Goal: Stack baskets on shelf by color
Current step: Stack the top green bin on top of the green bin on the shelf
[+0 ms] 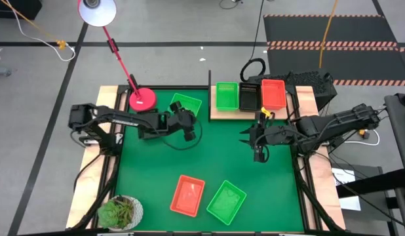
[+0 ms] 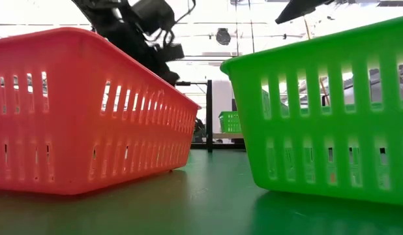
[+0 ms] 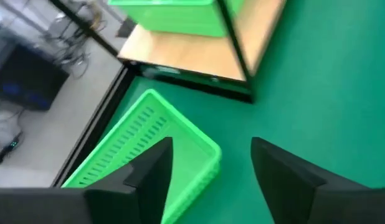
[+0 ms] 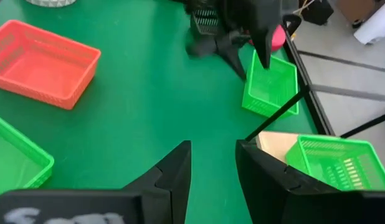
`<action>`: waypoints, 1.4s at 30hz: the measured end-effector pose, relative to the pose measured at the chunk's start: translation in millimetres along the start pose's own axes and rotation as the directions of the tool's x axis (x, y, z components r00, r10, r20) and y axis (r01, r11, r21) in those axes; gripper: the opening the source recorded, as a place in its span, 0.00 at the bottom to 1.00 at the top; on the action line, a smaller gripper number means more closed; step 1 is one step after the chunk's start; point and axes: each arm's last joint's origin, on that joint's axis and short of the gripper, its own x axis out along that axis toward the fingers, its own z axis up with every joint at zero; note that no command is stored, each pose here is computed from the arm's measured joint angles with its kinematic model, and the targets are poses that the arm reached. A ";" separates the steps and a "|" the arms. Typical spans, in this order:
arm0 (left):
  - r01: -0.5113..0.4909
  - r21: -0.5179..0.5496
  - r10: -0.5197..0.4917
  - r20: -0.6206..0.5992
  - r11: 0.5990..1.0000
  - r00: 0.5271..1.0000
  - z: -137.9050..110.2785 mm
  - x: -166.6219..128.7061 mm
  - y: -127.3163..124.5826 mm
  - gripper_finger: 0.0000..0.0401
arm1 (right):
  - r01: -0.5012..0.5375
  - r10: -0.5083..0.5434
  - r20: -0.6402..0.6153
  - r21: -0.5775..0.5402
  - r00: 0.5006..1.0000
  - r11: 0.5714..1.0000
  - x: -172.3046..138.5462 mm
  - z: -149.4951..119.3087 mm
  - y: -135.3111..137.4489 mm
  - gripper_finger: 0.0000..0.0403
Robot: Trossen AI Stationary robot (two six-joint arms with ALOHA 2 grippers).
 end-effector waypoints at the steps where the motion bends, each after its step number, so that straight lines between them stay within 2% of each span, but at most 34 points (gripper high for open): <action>1: -0.007 -0.009 0.007 -0.011 1.000 1.000 -1.7 4.5 0.1 0.58 | 0.000 0.000 0.006 -0.008 1.000 1.000 0.0 0.6 0.0 0.29; 7: -0.006 -0.016 0.006 -0.059 1.000 0.998 -12.2 30.2 -2.2 0.62 | 0.000 0.000 0.015 -0.032 1.000 0.999 -0.1 1.5 0.0 0.29; 14: 0.044 -0.025 -0.045 -0.059 0.999 0.997 -21.3 58.0 -7.5 0.53 | 0.000 0.000 0.014 -0.035 1.000 0.999 -0.1 1.4 0.0 0.29; 18: 0.038 -0.021 -0.040 -0.064 0.999 0.997 -24.2 64.1 -8.1 0.45 | -0.001 0.001 0.014 -0.035 1.000 0.999 -0.1 1.4 0.0 0.29; 22: 0.045 0.017 -0.043 -0.089 0.999 0.995 -25.0 59.6 -6.9 0.31 | 0.000 0.001 0.014 -0.038 1.000 0.999 -0.1 1.4 0.0 0.29; 27: 0.111 0.126 -0.093 -0.138 0.986 0.986 -22.6 36.7 -5.5 0.11 | -0.001 0.001 0.013 -0.039 1.000 0.999 -0.1 1.3 0.0 0.29; 30: 0.183 0.189 -0.152 -0.168 0.965 0.974 -20.7 16.3 -5.6 0.06 | -0.001 0.001 0.007 -0.041 1.000 0.999 -0.1 0.7 0.0 0.29; 33: 0.265 0.220 -0.227 -0.182 0.939 0.957 -18.5 -3.0 -6.8 0.10 | -0.001 0.001 0.006 -0.041 1.000 0.999 -0.1 0.6 0.0 0.29; 38: 0.317 0.230 -0.260 -0.245 0.920 0.934 -23.5 -23.8 -14.1 0.32 | -0.001 0.001 0.006 -0.038 1.000 0.999 -0.1 0.6 0.0 0.29; 42: 0.325 0.201 -0.274 -0.244 0.924 0.930 -23.8 -27.8 -20.8 0.47 | -0.001 0.001 0.007 -0.037 1.000 0.999 -0.1 0.7 0.0 0.29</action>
